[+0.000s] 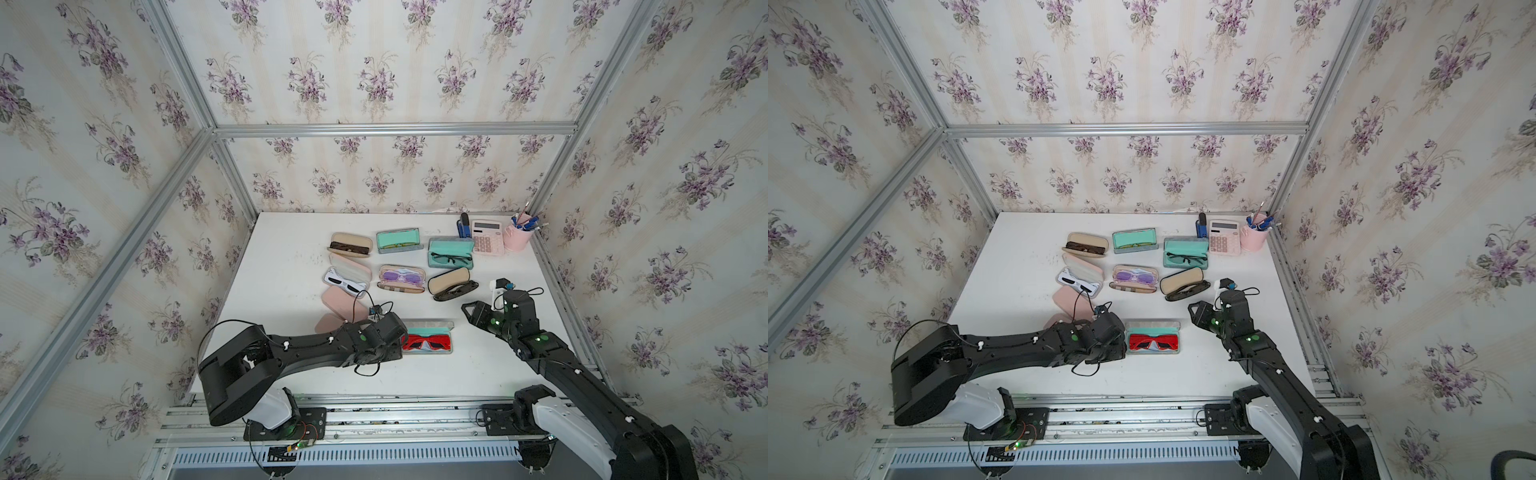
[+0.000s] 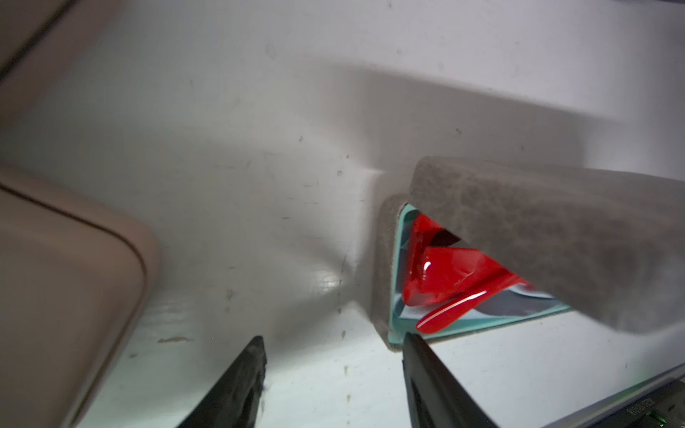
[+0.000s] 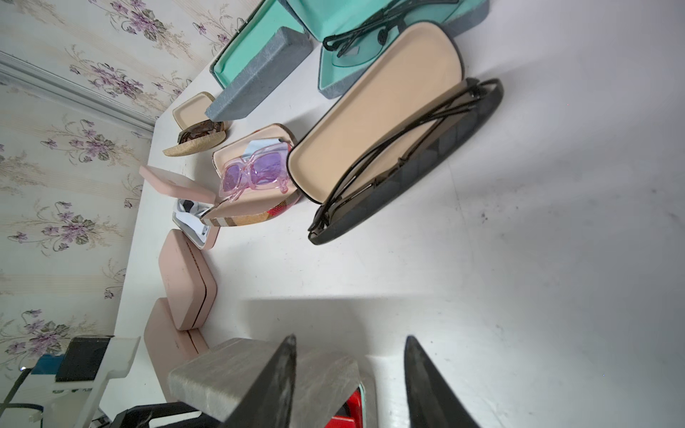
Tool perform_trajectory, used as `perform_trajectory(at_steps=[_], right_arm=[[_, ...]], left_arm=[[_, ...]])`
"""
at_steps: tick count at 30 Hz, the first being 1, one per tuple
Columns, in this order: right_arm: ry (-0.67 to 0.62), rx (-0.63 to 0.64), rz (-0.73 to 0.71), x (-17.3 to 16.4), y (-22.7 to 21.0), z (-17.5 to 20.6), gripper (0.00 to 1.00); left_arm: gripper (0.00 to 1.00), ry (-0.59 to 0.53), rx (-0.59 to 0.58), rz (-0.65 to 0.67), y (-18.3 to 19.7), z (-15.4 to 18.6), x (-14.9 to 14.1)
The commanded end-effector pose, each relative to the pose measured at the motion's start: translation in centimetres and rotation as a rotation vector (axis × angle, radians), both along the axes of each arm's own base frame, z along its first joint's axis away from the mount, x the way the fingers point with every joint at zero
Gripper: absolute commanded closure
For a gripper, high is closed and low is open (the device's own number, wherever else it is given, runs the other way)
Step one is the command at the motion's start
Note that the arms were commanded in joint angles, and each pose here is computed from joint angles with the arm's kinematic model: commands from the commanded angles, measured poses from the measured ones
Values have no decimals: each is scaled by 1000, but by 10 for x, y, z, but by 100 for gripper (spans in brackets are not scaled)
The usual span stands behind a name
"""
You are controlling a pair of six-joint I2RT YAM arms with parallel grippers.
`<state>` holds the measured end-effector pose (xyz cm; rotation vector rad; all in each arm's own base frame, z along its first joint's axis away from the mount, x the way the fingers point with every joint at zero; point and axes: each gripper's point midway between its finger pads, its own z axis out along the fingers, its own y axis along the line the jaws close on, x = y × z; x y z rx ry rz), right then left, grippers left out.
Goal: Close the glasses case
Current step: Move the glasses case to the center of the board.
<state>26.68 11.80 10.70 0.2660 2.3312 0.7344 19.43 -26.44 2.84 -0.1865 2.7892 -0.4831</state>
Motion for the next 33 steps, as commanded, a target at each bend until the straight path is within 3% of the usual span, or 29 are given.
perform_trajectory(at_steps=[1,16,18,25,33], right_arm=[[-10,-58,53,6,2,3,53],[-20,-41,180,18,24,15,55],[-10,-46,197,17,27,12,55],[-3,-51,199,16,28,7,55],[3,-59,245,13,37,7,57]], left_arm=[[39,-13,-53,29,-10,0,5],[44,14,18,57,3,-8,0],[48,14,31,58,6,-8,0],[49,15,5,42,-2,-9,1],[58,37,45,25,-4,-16,2]])
